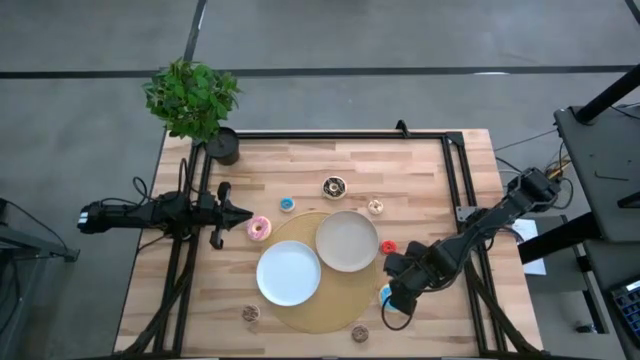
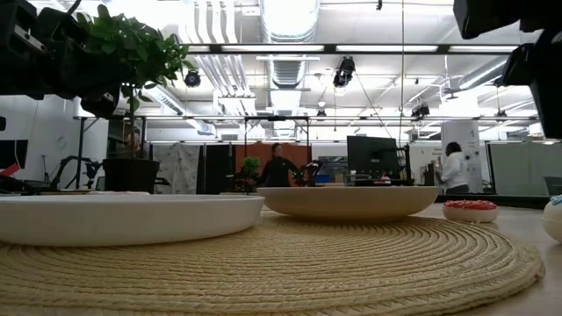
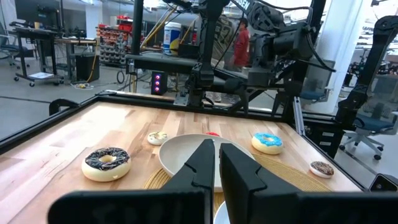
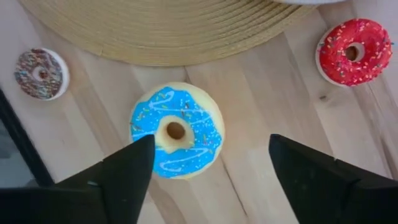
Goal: Pick & Place donuts
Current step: Put the large blue donut on the gray plate
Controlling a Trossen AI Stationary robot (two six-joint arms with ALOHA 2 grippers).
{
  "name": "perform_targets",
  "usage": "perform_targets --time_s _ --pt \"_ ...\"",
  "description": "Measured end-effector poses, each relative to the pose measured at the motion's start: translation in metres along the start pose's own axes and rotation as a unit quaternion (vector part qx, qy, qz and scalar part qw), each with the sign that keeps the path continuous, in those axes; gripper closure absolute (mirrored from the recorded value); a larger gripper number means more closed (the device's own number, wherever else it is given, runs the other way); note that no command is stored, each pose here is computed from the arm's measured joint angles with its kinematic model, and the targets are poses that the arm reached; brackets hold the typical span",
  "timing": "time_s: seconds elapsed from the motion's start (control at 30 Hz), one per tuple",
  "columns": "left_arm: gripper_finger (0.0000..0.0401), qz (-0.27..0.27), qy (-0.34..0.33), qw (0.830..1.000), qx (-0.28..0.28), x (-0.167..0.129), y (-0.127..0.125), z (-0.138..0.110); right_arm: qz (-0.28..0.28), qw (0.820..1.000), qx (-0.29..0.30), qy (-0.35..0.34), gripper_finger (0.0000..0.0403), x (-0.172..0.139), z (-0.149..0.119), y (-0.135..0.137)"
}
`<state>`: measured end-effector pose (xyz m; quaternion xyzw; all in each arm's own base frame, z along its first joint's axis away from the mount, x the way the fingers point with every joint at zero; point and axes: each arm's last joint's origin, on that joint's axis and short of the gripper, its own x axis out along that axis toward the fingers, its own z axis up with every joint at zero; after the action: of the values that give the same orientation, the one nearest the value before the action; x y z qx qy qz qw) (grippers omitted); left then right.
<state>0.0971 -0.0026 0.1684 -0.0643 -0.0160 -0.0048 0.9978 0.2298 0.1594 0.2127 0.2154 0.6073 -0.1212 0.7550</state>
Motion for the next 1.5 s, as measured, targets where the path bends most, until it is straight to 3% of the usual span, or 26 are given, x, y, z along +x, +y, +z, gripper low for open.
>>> perform_targets --time_s 0.33,1.5 --pt "0.0401 0.0 0.0 1.0 0.0 0.0 0.0 0.0 0.029 0.999 0.014 0.017 0.0049 0.024 -0.008 -0.008" --pt "0.0401 0.0 0.0 1.0 0.0 0.0 0.0 0.0 -0.005 0.998 -0.009 0.055 0.0051 0.068 -0.009 0.0"
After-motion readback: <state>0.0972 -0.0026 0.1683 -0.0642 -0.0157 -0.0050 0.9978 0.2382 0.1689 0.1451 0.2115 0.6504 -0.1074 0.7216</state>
